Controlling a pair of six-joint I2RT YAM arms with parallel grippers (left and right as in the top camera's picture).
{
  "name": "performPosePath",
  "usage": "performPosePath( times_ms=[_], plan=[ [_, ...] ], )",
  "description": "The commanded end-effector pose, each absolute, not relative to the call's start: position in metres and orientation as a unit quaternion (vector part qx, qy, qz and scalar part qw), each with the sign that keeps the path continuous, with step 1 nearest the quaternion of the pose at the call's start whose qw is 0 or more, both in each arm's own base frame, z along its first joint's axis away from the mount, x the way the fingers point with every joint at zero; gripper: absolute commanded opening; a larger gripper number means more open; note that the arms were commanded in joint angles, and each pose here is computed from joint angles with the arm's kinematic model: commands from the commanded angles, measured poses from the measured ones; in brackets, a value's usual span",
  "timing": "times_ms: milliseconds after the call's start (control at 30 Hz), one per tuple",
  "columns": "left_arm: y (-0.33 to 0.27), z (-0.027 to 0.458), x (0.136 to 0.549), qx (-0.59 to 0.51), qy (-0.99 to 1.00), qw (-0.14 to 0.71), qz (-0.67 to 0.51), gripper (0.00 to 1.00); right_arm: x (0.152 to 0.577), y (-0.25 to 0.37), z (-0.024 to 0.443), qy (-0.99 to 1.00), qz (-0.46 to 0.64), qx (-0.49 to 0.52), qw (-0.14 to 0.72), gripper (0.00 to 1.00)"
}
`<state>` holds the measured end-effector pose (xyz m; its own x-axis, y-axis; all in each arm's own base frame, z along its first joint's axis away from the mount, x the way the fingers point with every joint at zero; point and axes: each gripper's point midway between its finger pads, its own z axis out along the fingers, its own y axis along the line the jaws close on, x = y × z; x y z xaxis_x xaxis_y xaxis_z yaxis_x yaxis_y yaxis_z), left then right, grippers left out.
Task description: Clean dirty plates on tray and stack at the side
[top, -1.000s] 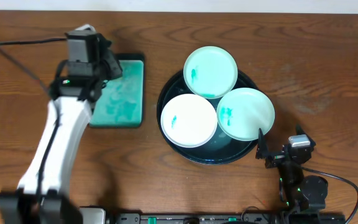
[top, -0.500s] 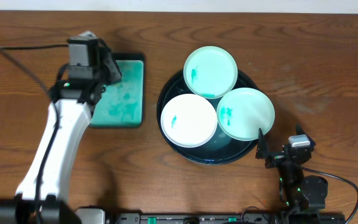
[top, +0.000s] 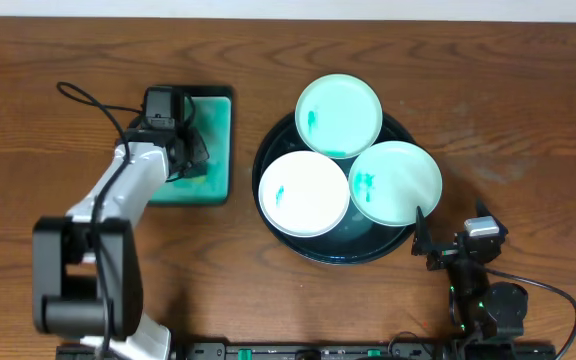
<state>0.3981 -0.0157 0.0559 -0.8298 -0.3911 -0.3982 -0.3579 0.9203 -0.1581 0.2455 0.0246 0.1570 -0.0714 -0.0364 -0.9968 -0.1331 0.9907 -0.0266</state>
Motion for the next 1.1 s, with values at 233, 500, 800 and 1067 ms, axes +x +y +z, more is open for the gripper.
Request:
performPosePath(
  times_ms=[233, 500, 800, 1067],
  plan=[
    [-0.014, 0.213, 0.396, -0.183, 0.898, 0.392, -0.081, 0.07, 0.246, 0.023, 0.155, 0.733, 0.031, -0.059, 0.677, 0.99],
    [-0.015, 0.116, 0.401, -0.188, 0.931, 0.307, -0.059, 0.07, 0.22, 0.072, 0.251, 0.569, 0.135, -0.158, 0.795, 0.99],
    [-0.015, 0.111, 0.414, -0.187, 0.929, 0.312, -0.06, 0.07, 0.186, 0.069, 0.369, 0.477, 0.093, -0.177, 0.856, 0.99],
    [-0.04, 0.154, 0.406, -0.19, 0.911, 0.335, -0.148, 0.07, 0.267, 0.087, 0.387, 0.713, 0.139, -0.221, 0.651, 0.99]
  ],
)
